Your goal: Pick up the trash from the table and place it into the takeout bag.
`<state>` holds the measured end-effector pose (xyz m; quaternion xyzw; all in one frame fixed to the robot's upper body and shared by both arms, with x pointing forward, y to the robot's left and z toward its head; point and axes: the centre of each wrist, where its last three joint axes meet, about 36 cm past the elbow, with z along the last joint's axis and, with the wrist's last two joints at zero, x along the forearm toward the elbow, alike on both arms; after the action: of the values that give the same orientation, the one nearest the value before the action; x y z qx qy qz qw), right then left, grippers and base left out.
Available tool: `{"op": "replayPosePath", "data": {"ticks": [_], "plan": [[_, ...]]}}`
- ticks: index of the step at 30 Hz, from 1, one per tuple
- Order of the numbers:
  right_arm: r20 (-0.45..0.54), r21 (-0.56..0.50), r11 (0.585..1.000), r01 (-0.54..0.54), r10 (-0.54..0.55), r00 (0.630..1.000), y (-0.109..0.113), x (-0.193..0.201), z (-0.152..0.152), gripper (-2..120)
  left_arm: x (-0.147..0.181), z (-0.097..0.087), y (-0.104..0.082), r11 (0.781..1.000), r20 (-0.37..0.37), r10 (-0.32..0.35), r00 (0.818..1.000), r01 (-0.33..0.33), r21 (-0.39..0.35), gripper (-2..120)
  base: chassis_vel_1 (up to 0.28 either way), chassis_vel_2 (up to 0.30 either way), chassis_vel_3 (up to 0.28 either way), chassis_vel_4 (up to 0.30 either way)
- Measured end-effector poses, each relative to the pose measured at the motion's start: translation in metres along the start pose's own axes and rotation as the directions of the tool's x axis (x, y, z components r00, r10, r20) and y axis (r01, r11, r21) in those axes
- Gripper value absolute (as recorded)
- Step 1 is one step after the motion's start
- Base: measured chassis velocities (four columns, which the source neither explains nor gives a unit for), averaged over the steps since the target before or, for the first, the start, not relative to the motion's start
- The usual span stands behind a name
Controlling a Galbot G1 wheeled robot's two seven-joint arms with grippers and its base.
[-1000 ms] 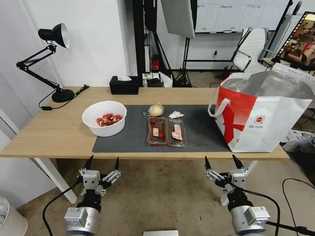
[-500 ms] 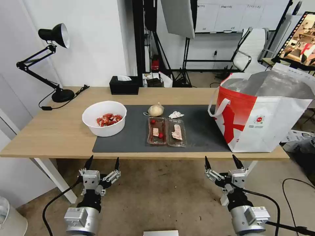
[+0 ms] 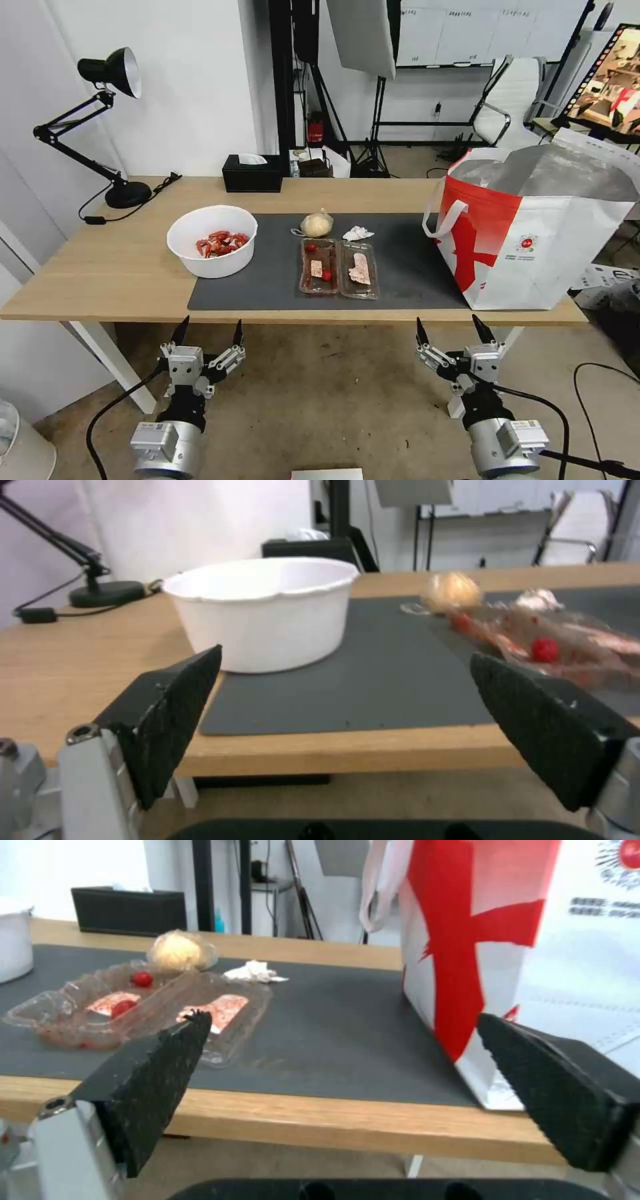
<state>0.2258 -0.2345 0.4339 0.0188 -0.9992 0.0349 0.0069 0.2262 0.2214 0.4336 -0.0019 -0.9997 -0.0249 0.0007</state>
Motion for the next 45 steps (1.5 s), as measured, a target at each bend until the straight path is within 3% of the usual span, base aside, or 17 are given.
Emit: {"op": "replayPosePath", "data": {"ticks": [1,4,16,45], "plan": [[0.01,0.008,1.0,0.005,-0.005,1.0,-0.017,0.004,0.002,100,0.004,-0.002,-0.004,0.997,0.052,-0.062,0.997,0.06,0.046,100,0.0,0.0,0.0,0.0],[0.027,0.0,1.0,0.017,-0.017,0.999,-0.026,0.005,0.004,100,0.008,-0.001,-0.009,0.99,0.091,-0.107,0.99,0.098,0.1,100,0.0,0.0,0.0,0.0],[0.038,-0.003,0.999,0.034,-0.033,0.999,-0.027,0.0,0.007,100,0.007,0.008,-0.011,0.989,0.098,-0.091,0.991,0.078,0.124,100,0.0,0.0,0.0,0.0],[0.031,-0.018,0.998,0.067,-0.066,0.997,-0.022,-0.003,0.007,100,0.009,0.009,-0.009,0.991,0.098,-0.079,0.992,0.068,0.112,100,0.0,0.0,0.0,0.0]]}}
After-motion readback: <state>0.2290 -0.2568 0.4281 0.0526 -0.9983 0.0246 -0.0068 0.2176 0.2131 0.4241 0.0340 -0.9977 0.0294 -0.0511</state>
